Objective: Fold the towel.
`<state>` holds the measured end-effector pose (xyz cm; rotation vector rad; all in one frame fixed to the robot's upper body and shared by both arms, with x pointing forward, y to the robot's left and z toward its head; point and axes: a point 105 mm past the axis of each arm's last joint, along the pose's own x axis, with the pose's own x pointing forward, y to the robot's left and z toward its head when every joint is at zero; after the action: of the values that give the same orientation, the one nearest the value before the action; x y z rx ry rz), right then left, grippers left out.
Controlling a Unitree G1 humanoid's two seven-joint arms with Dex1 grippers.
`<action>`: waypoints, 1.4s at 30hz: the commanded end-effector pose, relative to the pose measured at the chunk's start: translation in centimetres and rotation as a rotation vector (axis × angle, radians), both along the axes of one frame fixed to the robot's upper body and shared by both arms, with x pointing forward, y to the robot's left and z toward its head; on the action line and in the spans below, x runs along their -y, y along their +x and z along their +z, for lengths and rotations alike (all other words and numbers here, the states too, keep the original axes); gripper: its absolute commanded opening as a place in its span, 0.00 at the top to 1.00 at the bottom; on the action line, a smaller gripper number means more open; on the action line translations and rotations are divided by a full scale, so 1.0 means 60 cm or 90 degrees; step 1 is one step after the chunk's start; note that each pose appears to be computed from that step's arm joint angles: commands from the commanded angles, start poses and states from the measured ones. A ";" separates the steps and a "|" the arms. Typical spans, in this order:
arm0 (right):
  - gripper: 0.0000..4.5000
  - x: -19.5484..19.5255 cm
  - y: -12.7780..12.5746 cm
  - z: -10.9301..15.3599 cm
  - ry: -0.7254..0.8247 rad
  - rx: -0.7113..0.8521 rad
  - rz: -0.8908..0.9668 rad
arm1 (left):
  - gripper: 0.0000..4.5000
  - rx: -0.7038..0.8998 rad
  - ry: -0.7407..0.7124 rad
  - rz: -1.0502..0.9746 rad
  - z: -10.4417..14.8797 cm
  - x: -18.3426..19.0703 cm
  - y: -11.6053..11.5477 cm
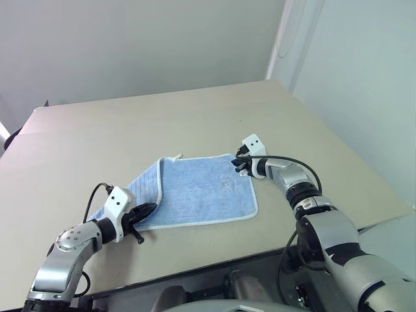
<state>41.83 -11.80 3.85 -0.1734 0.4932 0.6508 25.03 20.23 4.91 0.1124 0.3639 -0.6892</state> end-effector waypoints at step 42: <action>1.00 0.064 -0.084 0.205 0.371 0.486 0.099 | 0.99 0.378 0.050 0.184 0.168 -0.225 0.063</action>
<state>37.66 -16.18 14.04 0.0862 -0.3923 0.7200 29.07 33.65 11.89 0.3066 -0.0705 -0.3320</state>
